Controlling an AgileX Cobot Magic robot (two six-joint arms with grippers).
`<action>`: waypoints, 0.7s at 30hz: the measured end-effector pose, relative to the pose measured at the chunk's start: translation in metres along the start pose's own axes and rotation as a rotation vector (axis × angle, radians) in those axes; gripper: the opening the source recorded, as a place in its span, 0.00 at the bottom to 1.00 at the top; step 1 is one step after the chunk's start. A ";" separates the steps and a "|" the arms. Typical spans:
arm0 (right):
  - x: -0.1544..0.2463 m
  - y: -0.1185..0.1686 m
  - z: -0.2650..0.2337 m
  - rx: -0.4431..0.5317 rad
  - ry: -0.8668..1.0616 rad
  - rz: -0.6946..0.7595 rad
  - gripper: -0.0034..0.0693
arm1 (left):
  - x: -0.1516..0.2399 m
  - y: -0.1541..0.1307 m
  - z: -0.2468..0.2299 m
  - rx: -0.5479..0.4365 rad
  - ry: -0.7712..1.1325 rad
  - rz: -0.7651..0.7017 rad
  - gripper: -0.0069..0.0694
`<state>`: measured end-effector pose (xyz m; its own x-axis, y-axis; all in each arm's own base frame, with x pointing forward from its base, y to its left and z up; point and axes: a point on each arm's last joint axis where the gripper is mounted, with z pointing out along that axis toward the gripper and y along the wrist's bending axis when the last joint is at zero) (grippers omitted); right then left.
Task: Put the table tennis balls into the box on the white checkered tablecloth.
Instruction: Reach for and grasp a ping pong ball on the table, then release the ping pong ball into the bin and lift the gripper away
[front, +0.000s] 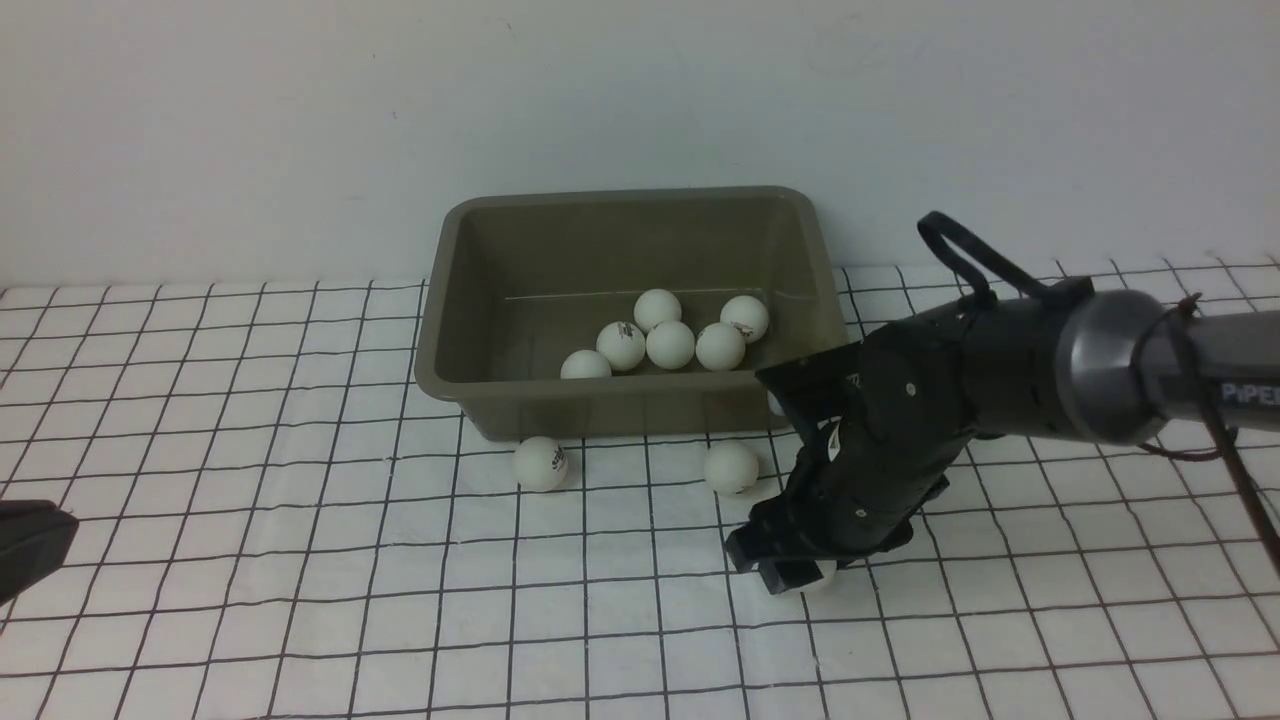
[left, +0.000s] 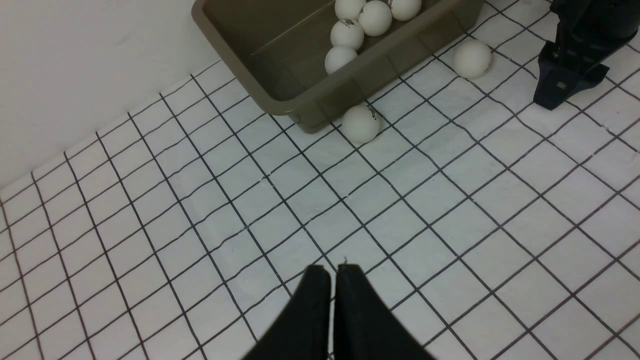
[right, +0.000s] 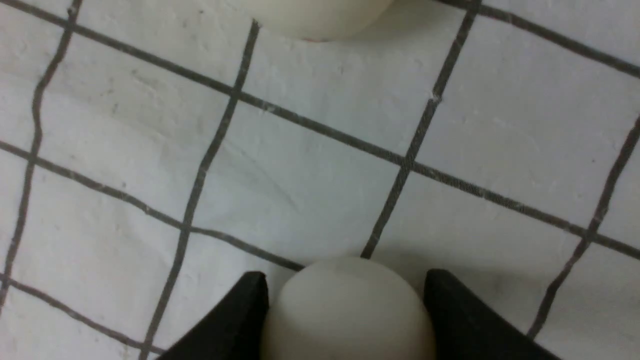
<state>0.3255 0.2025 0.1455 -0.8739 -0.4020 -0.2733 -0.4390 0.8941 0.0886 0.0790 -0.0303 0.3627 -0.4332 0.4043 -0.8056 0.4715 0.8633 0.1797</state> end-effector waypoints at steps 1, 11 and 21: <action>0.000 0.000 0.000 -0.001 0.000 -0.008 0.54 | 0.000 0.000 0.000 0.000 0.000 0.000 0.08; -0.008 -0.008 -0.032 0.119 0.059 -0.112 0.54 | -0.001 0.000 0.000 -0.004 -0.013 0.000 0.08; -0.053 -0.021 -0.118 0.374 -0.171 -0.139 0.54 | -0.001 0.000 0.000 -0.005 -0.015 0.000 0.08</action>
<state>0.3568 0.1817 0.2715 -0.7508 -0.5137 -0.4153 -0.4169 0.8561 -0.3053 0.0798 -0.0305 0.3639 -0.4213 0.3996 -0.8142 0.4678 0.8648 0.1824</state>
